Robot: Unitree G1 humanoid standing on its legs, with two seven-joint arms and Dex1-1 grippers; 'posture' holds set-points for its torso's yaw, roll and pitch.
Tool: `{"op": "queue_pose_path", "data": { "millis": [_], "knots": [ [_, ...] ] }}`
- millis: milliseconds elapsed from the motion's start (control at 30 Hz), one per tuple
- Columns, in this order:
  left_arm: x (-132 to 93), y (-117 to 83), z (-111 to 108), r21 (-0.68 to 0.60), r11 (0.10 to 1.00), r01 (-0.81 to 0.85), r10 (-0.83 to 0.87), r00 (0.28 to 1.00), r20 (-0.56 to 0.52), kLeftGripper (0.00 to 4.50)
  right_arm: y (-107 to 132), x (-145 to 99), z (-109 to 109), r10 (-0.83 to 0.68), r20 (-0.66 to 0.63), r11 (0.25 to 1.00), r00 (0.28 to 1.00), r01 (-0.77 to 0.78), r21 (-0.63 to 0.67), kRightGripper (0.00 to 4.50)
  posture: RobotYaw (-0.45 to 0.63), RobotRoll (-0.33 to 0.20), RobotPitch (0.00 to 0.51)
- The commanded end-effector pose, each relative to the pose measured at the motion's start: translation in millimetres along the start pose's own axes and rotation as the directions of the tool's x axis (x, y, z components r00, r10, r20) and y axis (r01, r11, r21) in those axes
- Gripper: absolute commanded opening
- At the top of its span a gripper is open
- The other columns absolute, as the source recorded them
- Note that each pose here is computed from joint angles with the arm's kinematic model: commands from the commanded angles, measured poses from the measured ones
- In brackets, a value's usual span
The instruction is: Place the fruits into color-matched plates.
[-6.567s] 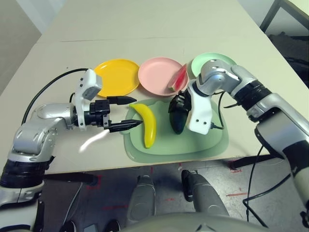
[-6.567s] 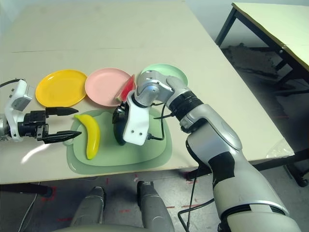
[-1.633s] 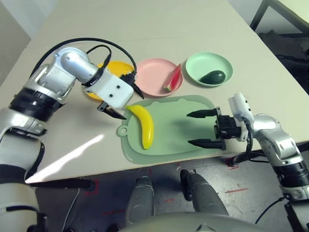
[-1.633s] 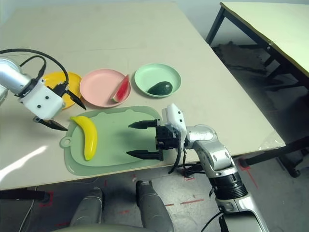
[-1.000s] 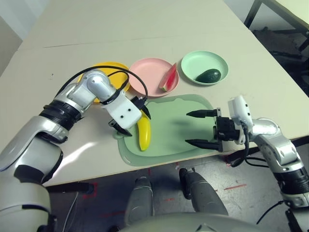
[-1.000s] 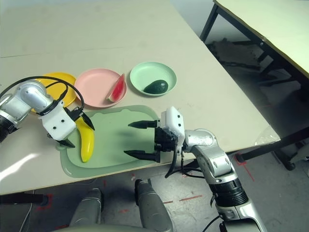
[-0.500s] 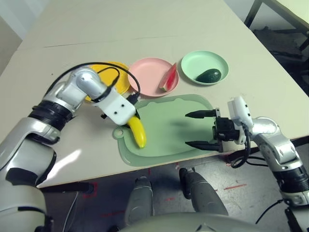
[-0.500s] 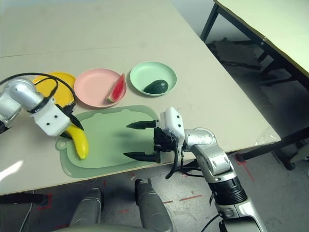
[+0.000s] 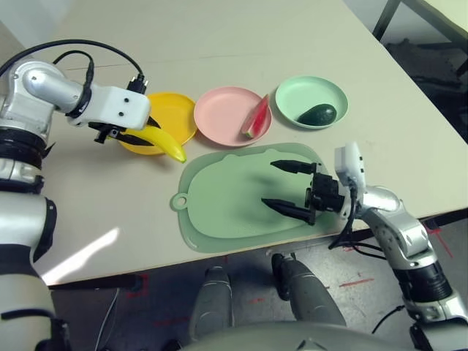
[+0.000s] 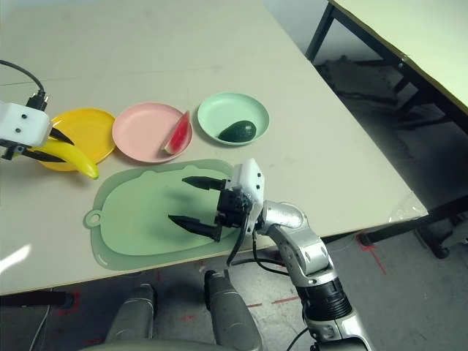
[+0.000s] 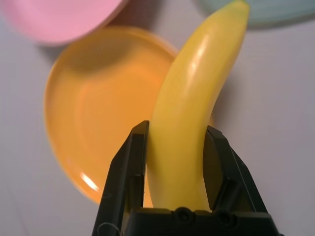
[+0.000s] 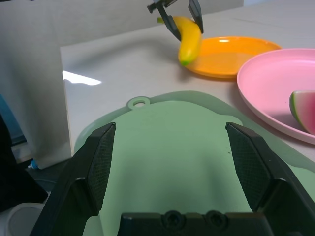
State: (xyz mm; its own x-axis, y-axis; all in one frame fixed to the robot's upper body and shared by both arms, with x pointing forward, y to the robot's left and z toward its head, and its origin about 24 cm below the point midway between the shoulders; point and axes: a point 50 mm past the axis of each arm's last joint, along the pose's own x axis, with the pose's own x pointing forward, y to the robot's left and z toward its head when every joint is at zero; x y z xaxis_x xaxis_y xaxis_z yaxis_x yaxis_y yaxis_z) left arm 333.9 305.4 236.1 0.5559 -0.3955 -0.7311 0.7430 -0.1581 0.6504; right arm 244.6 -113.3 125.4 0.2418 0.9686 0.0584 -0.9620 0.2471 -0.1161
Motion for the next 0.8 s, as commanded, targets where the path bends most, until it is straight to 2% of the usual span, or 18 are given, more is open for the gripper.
{"op": "queue_pose_path", "data": {
  "millis": [33, 200, 433, 733, 800],
  "knots": [
    [13.8, -4.5, -4.8, 0.015, 0.996, -0.091, 0.091, 0.996, -0.017, 1.63, -0.9, 3.6, -2.1, -0.024, 0.006, 1.0, 1.0, 0.024, -0.008, 4.5, -0.08, 0.0, 0.207],
    [28.3, -8.5, -9.3, 0.021, 0.992, -0.123, 0.124, 0.99, -0.074, 1.63, 0.0, 3.6, 3.3, -0.045, 0.022, 0.998, 0.999, 0.045, -0.039, 4.5, -0.09, 0.0, 0.21],
    [30.7, -10.2, -20.5, 0.001, 0.986, -0.165, 0.163, 0.97, -0.183, 1.63, -1.9, 2.0, 8.1, -0.086, 0.037, 0.992, 0.996, 0.089, -0.088, 4.5, -0.1, 0.0, 0.211],
    [31.6, -13.2, -24.3, -0.001, 0.984, -0.176, 0.172, 0.963, -0.208, 1.63, 3.4, 4.9, 5.0, -0.091, 0.038, 0.993, 0.995, 0.093, -0.068, 4.5, -0.1, 0.0, 0.211],
    [32.1, -12.6, -24.1, 0.006, 0.983, -0.185, 0.182, 0.961, -0.209, 2.38, 3.5, 5.0, 4.6, -0.089, 0.036, 0.994, 0.995, 0.091, -0.066, 4.5, -0.1, 0.0, 0.211]
  ]
}}
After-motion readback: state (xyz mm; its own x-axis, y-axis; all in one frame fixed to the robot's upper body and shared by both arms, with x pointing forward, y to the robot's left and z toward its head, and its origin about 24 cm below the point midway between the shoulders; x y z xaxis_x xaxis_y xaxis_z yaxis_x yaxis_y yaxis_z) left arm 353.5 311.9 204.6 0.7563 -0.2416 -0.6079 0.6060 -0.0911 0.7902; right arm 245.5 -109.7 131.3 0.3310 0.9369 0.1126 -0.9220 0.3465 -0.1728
